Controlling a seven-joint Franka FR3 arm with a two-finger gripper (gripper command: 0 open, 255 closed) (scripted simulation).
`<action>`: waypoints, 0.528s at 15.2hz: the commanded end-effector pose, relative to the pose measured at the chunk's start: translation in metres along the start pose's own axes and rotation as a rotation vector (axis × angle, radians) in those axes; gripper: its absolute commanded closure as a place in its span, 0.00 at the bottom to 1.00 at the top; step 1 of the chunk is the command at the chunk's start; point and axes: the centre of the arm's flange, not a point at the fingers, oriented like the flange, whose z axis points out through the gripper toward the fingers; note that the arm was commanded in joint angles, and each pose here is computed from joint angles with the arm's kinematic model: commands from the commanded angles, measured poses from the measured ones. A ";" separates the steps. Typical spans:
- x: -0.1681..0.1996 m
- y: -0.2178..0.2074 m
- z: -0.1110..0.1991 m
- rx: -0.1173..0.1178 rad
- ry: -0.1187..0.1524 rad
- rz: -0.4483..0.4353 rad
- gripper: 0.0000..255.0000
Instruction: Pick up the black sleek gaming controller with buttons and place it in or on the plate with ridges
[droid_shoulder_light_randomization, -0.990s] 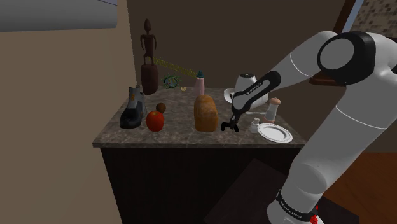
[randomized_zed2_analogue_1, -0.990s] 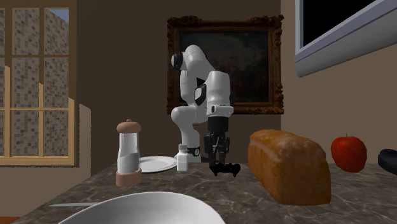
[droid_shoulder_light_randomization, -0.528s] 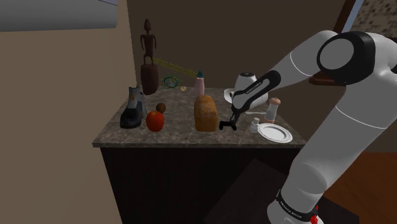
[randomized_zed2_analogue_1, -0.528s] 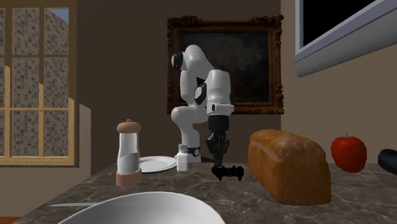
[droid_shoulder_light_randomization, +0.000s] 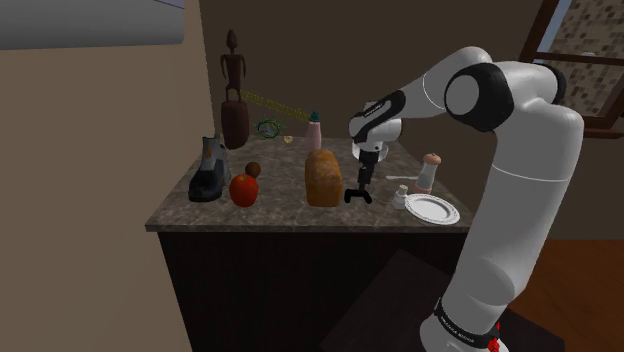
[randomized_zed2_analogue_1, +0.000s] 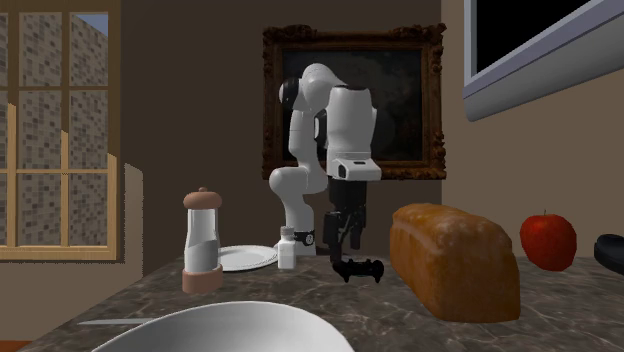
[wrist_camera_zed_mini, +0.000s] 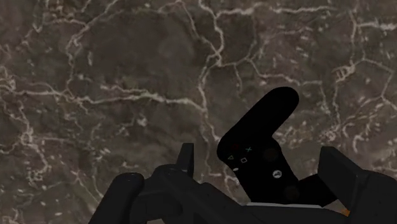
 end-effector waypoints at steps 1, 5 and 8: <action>0.005 0.003 0.006 0.039 -0.012 -0.017 0.00; 0.005 0.003 0.027 0.039 -0.012 -0.017 0.00; 0.005 0.002 0.035 0.039 -0.012 -0.017 0.00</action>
